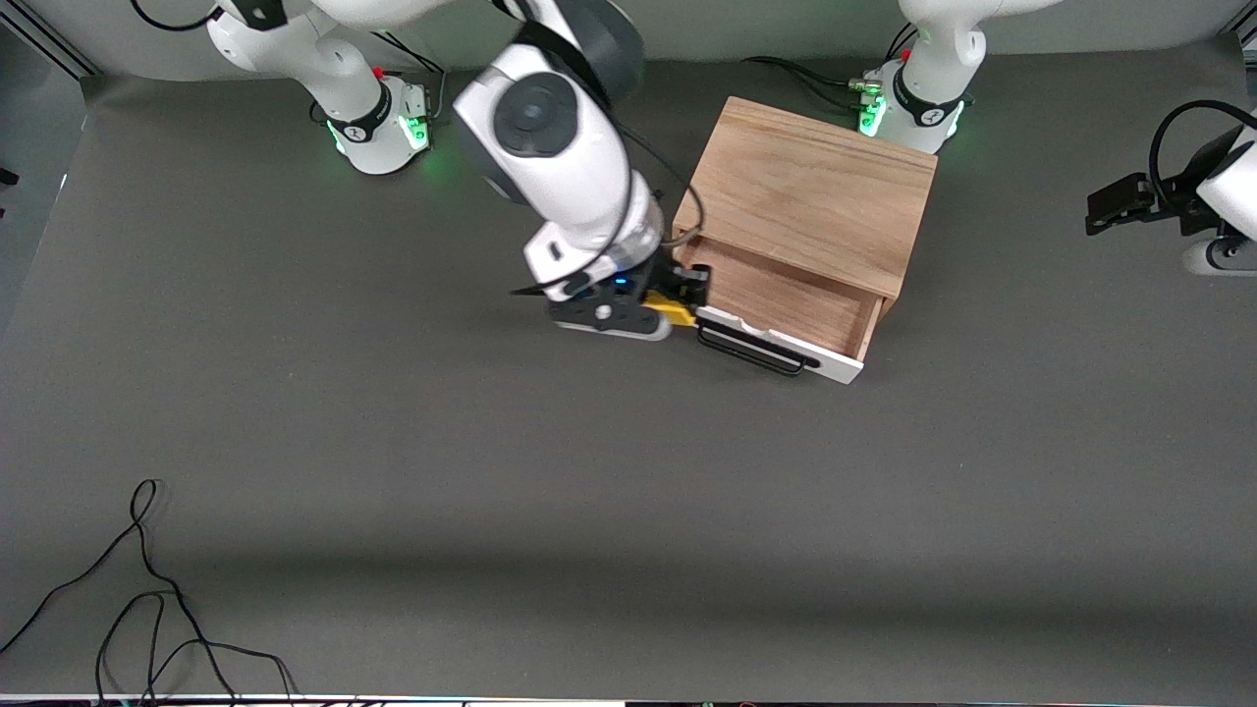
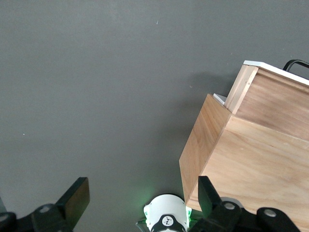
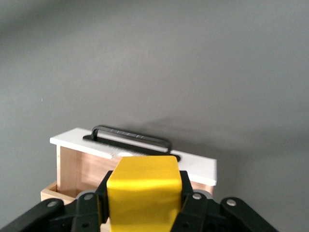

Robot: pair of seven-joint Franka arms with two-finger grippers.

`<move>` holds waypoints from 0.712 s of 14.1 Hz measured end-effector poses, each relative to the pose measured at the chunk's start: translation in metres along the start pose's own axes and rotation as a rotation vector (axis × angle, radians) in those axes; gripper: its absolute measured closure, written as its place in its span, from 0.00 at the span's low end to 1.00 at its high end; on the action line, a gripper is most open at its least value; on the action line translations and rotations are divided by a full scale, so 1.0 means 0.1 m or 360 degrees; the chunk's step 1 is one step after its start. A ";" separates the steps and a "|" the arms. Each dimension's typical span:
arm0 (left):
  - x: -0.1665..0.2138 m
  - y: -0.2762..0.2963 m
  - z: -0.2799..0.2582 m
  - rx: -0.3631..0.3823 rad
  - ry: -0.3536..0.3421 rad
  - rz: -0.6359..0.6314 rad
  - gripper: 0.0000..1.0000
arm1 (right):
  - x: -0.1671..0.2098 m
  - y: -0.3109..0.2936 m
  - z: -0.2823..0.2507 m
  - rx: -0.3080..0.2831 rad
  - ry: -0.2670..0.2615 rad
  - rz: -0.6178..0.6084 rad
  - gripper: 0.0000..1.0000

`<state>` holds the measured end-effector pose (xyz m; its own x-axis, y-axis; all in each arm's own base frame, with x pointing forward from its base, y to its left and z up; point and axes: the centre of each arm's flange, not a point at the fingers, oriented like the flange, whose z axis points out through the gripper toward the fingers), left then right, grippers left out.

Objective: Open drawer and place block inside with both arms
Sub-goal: 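Lift the yellow cube and carry it over the open drawer, then lower the cube into the drawer and open the right gripper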

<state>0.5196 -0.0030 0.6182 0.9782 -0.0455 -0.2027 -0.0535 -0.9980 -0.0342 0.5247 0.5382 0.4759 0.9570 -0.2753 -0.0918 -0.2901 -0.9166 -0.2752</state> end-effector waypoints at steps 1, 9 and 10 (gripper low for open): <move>-0.02 0.00 0.00 0.0000 -0.0012 0.0001 0.00 | -0.10 -0.08 0.19 0.0004 -0.0014 -0.0012 0.44; -0.11 -0.03 0.07 -0.0006 -0.0144 -0.0010 0.00 | -0.79 -0.34 0.97 -0.0114 -0.0057 -0.0069 0.44; -0.12 -0.03 0.07 -0.0007 -0.0147 -0.0012 0.00 | -0.81 -0.33 1.06 -0.0137 -0.0048 -0.0060 0.44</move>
<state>0.5071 0.0010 0.6141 0.9559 -0.0340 -0.2917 -0.0452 -0.9985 -0.0317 0.4554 0.6216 0.3911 0.9662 -0.2324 -0.1118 -0.2507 -0.9481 -0.1956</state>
